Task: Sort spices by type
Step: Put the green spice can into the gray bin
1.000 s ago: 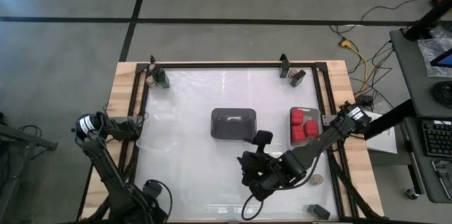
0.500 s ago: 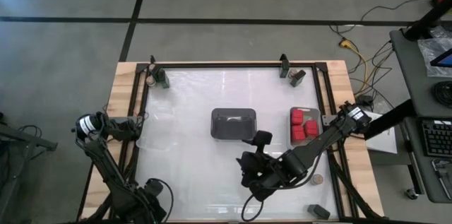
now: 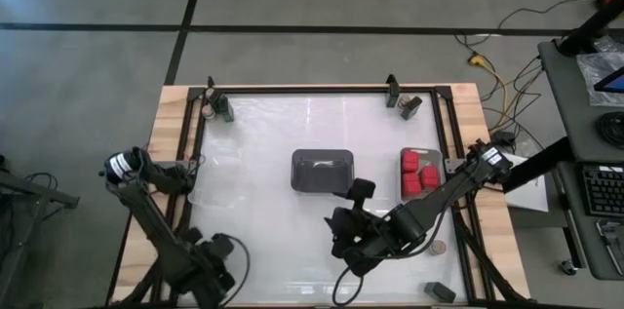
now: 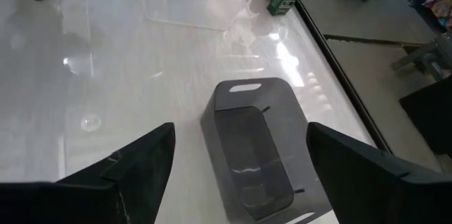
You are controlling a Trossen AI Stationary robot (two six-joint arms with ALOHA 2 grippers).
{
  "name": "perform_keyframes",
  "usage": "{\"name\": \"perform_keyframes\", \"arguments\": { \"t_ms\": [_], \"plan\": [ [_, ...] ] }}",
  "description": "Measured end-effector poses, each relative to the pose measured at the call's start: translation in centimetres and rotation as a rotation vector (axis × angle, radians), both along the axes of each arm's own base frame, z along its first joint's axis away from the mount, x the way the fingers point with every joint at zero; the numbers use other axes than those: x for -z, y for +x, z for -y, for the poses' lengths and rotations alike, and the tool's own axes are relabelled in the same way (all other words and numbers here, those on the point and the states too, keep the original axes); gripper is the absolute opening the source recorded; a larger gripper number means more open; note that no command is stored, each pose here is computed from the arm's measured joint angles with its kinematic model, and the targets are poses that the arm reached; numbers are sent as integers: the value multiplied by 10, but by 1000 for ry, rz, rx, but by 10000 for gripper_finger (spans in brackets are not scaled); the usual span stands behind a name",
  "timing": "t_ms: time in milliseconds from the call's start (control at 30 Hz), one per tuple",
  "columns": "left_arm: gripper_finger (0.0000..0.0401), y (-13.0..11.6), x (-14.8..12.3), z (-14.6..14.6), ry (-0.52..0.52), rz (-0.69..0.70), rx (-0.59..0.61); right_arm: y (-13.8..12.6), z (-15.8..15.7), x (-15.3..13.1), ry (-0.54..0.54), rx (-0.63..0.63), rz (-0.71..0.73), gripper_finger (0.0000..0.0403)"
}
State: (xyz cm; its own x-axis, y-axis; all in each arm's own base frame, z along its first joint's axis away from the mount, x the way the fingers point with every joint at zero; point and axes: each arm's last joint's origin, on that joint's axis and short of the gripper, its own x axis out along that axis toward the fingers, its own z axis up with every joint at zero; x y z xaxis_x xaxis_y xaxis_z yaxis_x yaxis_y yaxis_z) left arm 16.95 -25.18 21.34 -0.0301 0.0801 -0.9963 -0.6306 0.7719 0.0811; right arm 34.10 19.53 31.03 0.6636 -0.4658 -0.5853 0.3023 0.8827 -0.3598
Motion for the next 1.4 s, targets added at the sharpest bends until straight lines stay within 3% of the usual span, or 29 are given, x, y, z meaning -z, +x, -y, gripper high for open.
{"name": "perform_keyframes", "arguments": {
  "t_ms": [367, 567, 867, 1233, 1400],
  "plan": [
    [120, 67, -6, -60, 88, 71, 227, 2, 3, 1, 0, -45, -53, 312],
    [119, 100, -6, -89, 74, 141, 329, 1, 3, 4, 17, -90, -104, 317],
    [119, 128, -7, -116, 74, 230, 442, -1, 2, 19, 71, -126, -172, 303],
    [119, 146, -9, -125, 66, 354, 474, 2, 0, 36, 81, -130, -159, 319],
    [119, 154, 1, -130, 72, 336, 457, 2, 0, 37, 81, -129, -160, 326]
  ]
}}
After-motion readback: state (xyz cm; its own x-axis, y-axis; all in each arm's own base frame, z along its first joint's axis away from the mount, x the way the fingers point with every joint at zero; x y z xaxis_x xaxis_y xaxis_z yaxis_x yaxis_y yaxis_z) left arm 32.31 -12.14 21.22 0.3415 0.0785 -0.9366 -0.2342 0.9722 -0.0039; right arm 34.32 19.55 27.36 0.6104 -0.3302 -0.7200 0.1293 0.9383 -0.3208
